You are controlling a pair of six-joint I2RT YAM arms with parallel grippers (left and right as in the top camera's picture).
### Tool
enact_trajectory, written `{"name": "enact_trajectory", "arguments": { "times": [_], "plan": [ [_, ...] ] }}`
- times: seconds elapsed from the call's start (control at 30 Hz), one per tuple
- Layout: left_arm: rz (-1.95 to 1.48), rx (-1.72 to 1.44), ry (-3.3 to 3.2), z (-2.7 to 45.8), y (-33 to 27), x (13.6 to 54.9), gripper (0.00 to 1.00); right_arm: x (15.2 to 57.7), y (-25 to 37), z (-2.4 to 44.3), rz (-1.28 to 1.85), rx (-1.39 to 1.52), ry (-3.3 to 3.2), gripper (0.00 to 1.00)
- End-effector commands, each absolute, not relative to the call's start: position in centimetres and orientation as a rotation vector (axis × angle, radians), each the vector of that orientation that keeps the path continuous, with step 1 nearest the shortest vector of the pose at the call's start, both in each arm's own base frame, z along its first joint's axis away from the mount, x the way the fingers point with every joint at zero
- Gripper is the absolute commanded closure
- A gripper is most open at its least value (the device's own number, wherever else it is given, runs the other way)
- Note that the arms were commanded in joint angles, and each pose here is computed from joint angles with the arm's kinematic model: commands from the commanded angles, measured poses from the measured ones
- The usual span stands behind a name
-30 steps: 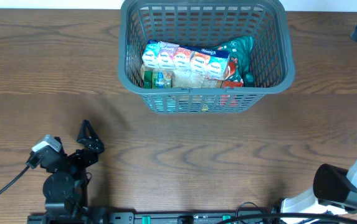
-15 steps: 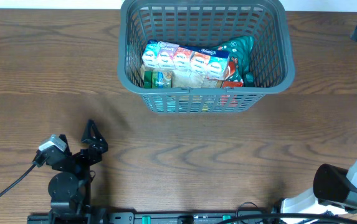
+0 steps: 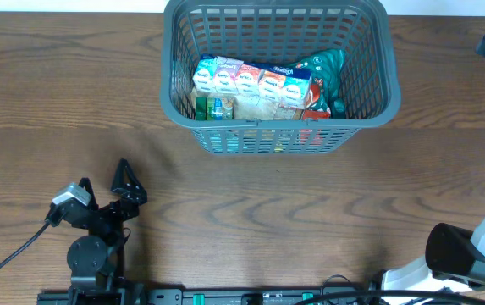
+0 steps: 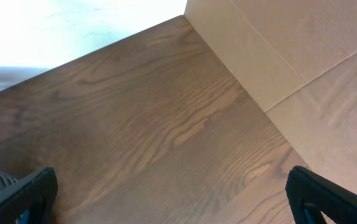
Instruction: Pack container
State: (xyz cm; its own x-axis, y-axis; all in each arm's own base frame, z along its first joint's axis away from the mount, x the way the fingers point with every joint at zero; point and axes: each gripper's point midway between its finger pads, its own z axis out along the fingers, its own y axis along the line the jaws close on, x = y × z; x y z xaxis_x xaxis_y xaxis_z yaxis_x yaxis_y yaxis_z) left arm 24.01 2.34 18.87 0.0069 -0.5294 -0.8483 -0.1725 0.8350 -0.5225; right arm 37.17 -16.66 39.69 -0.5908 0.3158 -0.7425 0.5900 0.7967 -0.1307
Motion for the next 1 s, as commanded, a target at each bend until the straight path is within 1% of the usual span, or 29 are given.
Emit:
{"name": "enact_trajectory", "arguments": {
  "times": [0.0,0.97],
  "plan": [
    [-0.318,-0.571,1.554,18.4,2.2,24.2,0.01,37.0,-16.9,39.7,-0.473,0.693,2.228,0.01],
    [-0.383,-0.511,1.498,17.5,1.2,24.7,0.01,37.0,-16.9,39.7,-0.473,0.693,2.228,0.01]
  ]
}}
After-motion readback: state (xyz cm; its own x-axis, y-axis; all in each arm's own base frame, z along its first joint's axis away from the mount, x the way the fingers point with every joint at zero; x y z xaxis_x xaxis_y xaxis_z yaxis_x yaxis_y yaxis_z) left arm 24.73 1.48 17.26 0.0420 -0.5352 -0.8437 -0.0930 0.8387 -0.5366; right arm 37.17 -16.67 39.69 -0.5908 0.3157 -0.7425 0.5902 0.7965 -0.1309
